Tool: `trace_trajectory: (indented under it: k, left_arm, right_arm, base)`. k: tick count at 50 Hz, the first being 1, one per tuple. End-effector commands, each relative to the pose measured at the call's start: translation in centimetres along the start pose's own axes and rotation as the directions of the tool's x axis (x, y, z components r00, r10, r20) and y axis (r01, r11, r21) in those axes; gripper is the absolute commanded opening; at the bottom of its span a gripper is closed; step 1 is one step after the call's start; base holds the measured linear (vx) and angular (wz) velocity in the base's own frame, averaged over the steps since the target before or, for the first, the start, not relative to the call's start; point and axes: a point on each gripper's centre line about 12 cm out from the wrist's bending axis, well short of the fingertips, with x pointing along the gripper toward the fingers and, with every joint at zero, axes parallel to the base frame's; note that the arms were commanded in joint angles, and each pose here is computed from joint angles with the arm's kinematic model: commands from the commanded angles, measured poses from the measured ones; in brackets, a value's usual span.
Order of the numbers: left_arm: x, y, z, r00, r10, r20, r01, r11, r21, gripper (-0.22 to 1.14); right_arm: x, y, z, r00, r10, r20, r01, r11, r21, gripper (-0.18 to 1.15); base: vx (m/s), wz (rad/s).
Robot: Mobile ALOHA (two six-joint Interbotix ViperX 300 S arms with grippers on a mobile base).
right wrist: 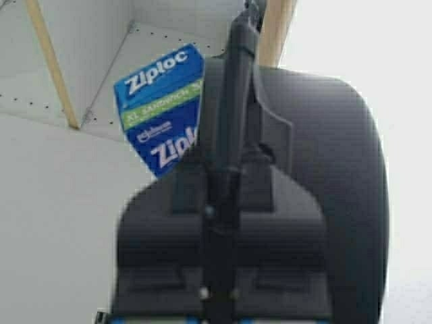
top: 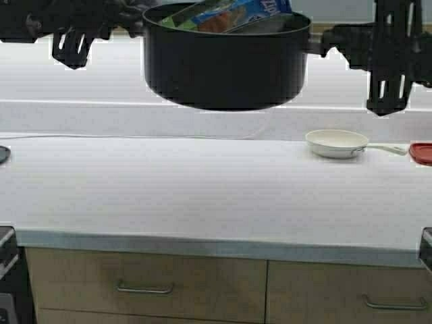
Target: Open the cabinet, put the pot inside, then close it
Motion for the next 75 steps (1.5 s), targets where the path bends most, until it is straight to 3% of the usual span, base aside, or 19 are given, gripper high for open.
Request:
trace_trajectory:
  k: [1, 20, 37, 54, 75]
  left_arm:
    - [0.7, -4.4, -1.1, 0.992, -0.124, -0.039, 0.125, 0.992, 0.03, 0.02]
    - [3.8, -8.6, 0.1, 0.989, -0.135, -0.056, 0.136, 0.99, 0.026, 0.02]
    - [6.0, -11.7, 1.3, 0.988, -0.142, -0.056, 0.144, 0.989, 0.021, 0.02]
    - [7.9, -13.4, 2.0, 0.991, -0.114, -0.065, 0.115, 0.993, 0.012, 0.02]
    - [8.8, -13.9, 2.3, 0.991, -0.123, -0.054, 0.124, 0.992, 0.008, 0.02]
  right_arm:
    - [1.7, 3.6, 0.4, 0.996, 0.091, -0.003, -0.091, 0.995, -0.037, 0.06]
    - [4.2, 9.0, 2.2, 1.0, 0.016, 0.017, -0.015, 0.997, -0.073, 0.06]
    - [7.2, 13.0, 3.8, 0.999, 0.011, 0.051, -0.007, 0.996, -0.088, 0.06]
    - [10.9, 14.6, 5.3, 0.997, -0.039, 0.073, 0.046, 0.994, -0.097, 0.06]
    - [12.1, 15.0, 6.3, 0.995, -0.049, 0.092, 0.059, 0.992, -0.114, 0.06]
  base:
    - [0.0, 0.0]
    - [0.0, 0.0]
    - [0.02, -0.05]
    - [0.04, -0.08]
    - [0.15, -0.05]
